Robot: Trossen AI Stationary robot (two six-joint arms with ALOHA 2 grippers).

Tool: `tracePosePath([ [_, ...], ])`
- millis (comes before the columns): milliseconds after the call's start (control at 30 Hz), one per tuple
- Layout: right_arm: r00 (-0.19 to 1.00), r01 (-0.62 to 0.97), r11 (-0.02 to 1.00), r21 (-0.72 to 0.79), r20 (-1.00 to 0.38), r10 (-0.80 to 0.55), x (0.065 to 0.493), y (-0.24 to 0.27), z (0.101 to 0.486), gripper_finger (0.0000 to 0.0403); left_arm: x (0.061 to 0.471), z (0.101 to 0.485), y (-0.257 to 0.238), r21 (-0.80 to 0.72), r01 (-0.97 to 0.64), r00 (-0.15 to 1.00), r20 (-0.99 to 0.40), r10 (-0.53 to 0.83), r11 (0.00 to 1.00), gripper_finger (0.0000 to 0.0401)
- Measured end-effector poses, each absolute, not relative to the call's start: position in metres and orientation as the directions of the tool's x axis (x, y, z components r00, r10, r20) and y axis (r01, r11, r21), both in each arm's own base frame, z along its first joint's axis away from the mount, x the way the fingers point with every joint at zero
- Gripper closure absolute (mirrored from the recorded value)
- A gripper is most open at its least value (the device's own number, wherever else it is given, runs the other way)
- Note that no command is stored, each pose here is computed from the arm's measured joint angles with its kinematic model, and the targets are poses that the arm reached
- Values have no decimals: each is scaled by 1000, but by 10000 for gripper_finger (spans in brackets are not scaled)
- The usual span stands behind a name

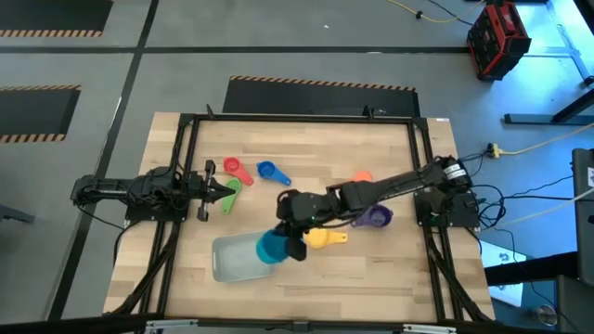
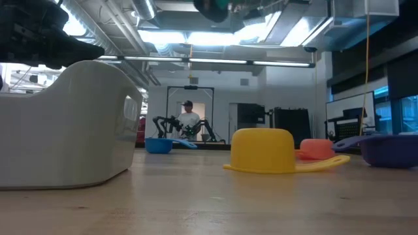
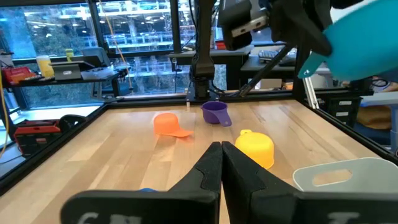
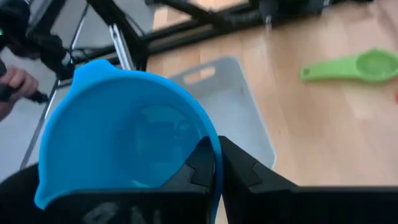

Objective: Nest measuring cups in basket
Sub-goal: Put the light blue measuring cup into the grey bin

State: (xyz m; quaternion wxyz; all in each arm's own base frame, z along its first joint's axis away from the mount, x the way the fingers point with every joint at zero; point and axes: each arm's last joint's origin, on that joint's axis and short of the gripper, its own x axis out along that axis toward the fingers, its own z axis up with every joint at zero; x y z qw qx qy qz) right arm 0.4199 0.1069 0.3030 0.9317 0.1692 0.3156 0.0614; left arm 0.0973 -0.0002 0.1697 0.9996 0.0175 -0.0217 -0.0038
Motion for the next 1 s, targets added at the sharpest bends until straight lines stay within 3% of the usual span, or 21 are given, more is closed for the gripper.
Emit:
tracePosePath([
  [367,859,-91,918,386,-437,269,449,91,296,387,97,170,1,33,-41,998,44,40,999,401],
  [600,881,-179,949,258,-388,272,476,95,313,387,97,170,3,32,-98,994,44,97,995,401],
  [1000,825,-212,965,153,-501,261,526,105,277,387,97,170,4,30,-147,988,43,146,989,401],
])
